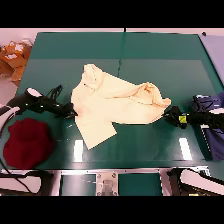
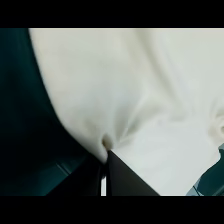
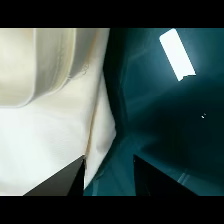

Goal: Fold the shirts.

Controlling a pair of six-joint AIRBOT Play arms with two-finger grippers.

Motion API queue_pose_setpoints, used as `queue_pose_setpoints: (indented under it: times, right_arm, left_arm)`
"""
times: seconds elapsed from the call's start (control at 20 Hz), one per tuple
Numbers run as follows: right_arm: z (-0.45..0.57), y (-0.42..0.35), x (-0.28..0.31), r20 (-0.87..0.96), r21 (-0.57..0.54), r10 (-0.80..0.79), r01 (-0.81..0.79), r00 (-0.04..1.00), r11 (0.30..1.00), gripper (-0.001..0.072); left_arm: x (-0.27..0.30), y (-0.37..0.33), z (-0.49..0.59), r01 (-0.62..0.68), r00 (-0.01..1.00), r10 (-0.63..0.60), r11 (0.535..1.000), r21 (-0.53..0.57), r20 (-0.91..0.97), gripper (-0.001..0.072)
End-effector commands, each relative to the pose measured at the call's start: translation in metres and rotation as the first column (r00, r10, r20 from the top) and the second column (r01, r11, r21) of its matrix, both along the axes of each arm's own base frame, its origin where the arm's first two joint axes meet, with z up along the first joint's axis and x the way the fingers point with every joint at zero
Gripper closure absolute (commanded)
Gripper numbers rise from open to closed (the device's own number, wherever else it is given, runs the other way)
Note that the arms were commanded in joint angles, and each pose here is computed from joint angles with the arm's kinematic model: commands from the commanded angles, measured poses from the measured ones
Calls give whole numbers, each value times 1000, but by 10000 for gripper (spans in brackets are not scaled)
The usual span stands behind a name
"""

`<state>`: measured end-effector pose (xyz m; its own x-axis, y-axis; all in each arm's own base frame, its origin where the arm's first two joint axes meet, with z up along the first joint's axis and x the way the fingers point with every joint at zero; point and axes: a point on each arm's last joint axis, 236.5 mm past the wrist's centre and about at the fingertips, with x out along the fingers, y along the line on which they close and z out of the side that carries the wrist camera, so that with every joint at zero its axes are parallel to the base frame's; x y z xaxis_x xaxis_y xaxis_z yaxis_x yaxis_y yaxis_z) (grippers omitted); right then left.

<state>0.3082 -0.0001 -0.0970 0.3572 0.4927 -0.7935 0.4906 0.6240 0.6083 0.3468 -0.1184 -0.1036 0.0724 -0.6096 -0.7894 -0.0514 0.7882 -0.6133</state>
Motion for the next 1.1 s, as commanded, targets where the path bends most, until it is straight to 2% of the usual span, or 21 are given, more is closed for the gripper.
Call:
queue_pose_setpoints:
  times: [0.0,0.1,0.15,0.25,0.3,0.45,0.6,0.7,0.8,0.85,0.95,1.05]
  right_arm:
    - [-3,-1,3,7,-20,-5,5,1000,1000,363]
    - [-7,2,11,20,-26,-18,18,1000,999,364]
    - [-10,7,14,15,-16,-22,22,1000,1000,432]
    - [-21,20,10,-19,6,8,-8,1000,1000,463]
    - [-23,27,7,-27,15,39,-39,999,999,544]
    - [-15,34,3,-16,29,88,-88,996,996,695]
    - [39,31,21,89,35,120,-124,989,992,695]
    - [111,24,42,238,-10,142,-144,961,990,696]
    - [210,18,55,418,-106,167,-134,893,985,696]
    - [260,16,57,508,-162,175,-107,843,981,696]
    - [367,15,46,686,-262,188,-2,703,965,696]
    - [466,19,17,822,-333,220,130,526,934,696]
  left_arm:
    - [13,15,14,-36,999,36,999,-31,4,681]
    - [11,18,18,-35,999,34,998,-47,-11,681]
    - [11,18,18,-34,999,34,998,-47,-11,681]
    - [11,18,18,-35,999,35,998,-48,-11,681]
    - [10,18,18,-33,999,33,998,-49,-13,680]
    - [7,17,21,-21,1000,20,998,-54,-16,681]
    - [17,15,66,26,994,-20,998,-51,108,682]
    - [34,16,141,45,951,-36,999,-19,308,682]
    - [43,15,251,40,819,-45,999,22,571,683]
    - [38,13,316,27,709,-49,999,42,703,682]
    - [6,11,440,-18,440,-68,996,84,896,683]
    - [-51,5,551,-73,144,-92,992,103,985,682]
